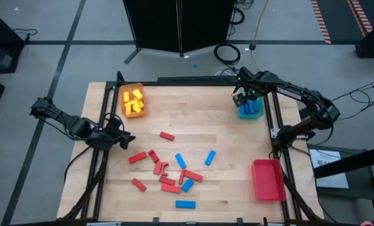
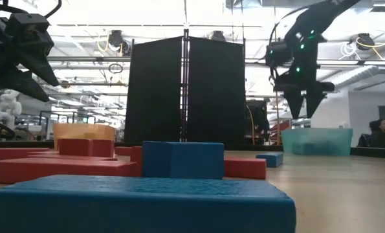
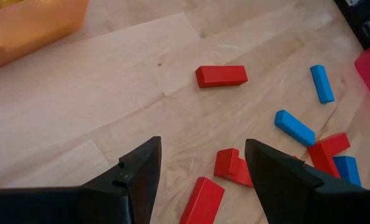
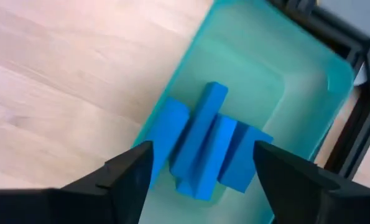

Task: Sort blocks
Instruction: Put the blue block into the blue bin

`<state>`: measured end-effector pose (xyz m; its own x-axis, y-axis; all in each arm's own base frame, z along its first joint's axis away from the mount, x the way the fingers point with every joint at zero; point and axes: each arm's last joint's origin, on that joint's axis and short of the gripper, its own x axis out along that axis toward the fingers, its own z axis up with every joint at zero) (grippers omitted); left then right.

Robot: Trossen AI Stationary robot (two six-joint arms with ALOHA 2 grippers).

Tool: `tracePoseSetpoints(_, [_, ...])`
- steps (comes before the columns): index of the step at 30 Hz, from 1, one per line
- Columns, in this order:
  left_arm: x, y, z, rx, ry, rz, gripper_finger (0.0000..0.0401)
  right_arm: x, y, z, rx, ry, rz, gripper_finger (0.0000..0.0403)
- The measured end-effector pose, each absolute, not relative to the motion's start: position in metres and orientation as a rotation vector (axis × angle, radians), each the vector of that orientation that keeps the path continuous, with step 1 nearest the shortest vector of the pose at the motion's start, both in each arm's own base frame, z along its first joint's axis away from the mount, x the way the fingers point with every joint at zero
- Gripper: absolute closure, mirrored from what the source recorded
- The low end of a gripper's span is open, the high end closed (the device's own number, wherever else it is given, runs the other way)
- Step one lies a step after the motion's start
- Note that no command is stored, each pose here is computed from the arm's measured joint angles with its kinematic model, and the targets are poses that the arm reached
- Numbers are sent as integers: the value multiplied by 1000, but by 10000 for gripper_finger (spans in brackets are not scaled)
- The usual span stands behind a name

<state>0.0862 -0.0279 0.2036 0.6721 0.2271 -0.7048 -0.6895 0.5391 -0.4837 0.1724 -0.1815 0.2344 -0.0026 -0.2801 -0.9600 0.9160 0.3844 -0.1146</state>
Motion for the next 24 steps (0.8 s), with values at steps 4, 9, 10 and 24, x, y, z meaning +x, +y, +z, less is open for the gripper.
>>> tracePoseSetpoints(4, [86, -27, 204, -823, 611, 601, 173, 168, -172, 255, 681, 1086, -1032, 142])
tracePoseSetpoints(9, [86, -26, 204, -810, 584, 619, 173, 163, -156, 282, 742, 875, -945, 144])
tracePoseSetpoints(10, [86, -26, 204, -809, 580, 621, 173, 164, -153, 288, 761, 826, -908, 144])
tracePoseSetpoints(24, [86, -26, 205, -805, 568, 628, 173, 222, -89, 306, 754, 682, -359, 145])
